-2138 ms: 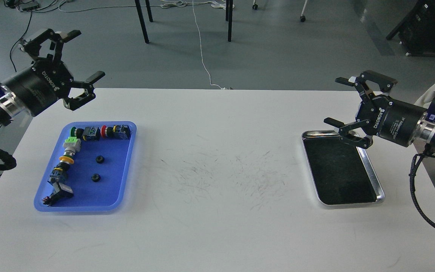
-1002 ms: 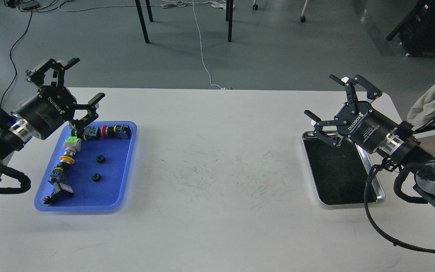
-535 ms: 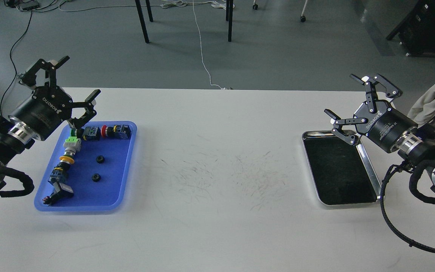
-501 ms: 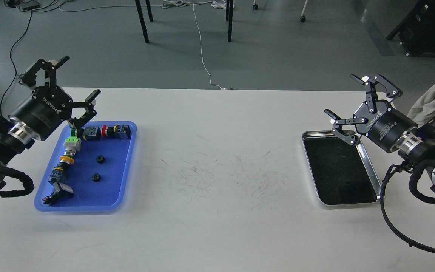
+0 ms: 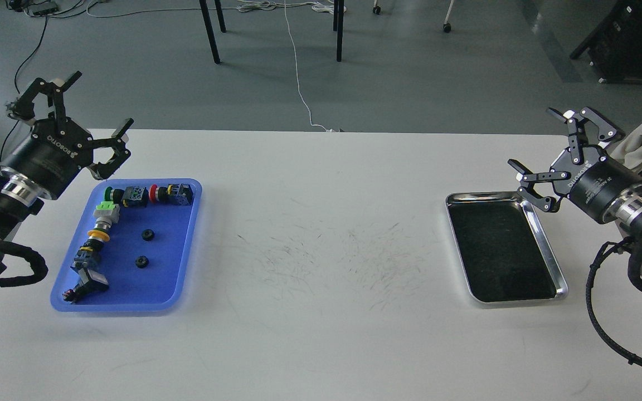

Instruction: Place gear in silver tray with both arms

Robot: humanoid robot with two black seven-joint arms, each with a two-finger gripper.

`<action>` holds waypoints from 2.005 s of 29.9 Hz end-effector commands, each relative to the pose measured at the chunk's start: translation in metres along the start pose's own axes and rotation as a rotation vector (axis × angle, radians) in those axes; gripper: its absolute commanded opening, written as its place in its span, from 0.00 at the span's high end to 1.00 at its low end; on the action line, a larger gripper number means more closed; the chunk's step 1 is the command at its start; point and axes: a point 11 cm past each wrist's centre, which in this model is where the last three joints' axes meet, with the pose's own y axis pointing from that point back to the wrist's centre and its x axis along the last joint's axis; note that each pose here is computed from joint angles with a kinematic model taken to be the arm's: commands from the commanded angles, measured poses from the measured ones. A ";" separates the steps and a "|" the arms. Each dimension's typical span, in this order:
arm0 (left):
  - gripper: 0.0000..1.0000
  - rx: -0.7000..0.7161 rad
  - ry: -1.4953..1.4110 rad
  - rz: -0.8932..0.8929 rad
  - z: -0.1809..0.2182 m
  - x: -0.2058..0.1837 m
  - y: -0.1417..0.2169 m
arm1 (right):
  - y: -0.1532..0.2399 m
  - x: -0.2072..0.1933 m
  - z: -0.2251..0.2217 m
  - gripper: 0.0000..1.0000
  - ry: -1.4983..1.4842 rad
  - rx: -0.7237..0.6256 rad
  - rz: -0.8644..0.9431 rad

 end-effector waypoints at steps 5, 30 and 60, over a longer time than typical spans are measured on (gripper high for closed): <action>0.02 -0.005 -0.017 0.036 0.003 0.012 0.010 | 0.000 0.001 -0.007 0.01 0.005 0.020 0.006; 0.02 0.105 -0.204 -0.008 0.010 0.009 0.025 | 0.002 0.003 -0.006 0.01 0.021 0.012 0.017; 0.02 0.156 -0.267 -0.027 -0.004 0.011 0.028 | 0.005 0.007 0.002 0.01 0.025 -0.007 0.025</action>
